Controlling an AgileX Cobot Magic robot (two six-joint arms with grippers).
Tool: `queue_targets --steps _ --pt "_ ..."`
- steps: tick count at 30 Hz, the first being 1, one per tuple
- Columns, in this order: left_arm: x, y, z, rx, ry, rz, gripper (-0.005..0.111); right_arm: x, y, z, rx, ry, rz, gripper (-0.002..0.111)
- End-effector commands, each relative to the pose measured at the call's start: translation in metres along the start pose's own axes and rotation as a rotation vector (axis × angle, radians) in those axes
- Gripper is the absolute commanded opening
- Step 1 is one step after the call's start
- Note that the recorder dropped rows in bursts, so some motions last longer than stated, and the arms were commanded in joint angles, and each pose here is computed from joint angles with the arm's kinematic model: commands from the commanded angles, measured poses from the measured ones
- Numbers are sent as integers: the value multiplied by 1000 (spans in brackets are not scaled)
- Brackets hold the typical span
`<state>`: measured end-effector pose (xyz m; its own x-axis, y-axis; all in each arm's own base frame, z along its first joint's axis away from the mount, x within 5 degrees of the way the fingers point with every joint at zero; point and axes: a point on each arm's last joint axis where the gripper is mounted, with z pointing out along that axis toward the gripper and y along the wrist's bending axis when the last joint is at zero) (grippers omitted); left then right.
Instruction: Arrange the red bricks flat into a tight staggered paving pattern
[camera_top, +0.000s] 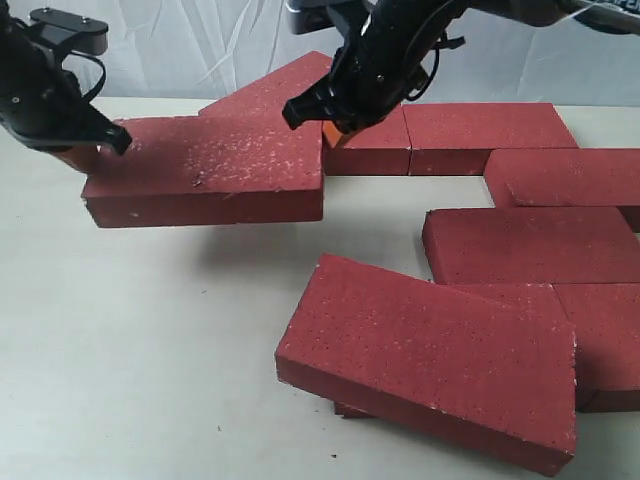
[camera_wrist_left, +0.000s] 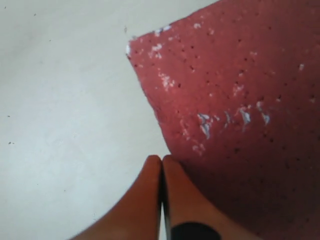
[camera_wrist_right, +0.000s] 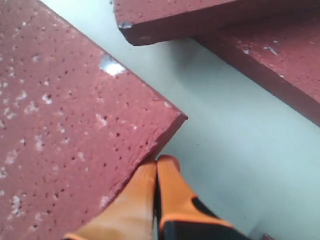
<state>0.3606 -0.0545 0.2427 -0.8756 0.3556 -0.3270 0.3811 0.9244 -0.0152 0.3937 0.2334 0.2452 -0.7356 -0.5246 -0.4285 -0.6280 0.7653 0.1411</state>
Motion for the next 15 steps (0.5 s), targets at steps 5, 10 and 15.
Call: queue_targets --steps 5,10,15 --pt "19 8 29 -11 -123 -118 0 0 9 43 -75 19 38 -1" --pt "28 7 50 -1 -118 -161 0 4 4 63 -67 36 45 -1" --pt "40 11 87 0 -42 -179 0 9 -4 75 -4 75 -6 -1"
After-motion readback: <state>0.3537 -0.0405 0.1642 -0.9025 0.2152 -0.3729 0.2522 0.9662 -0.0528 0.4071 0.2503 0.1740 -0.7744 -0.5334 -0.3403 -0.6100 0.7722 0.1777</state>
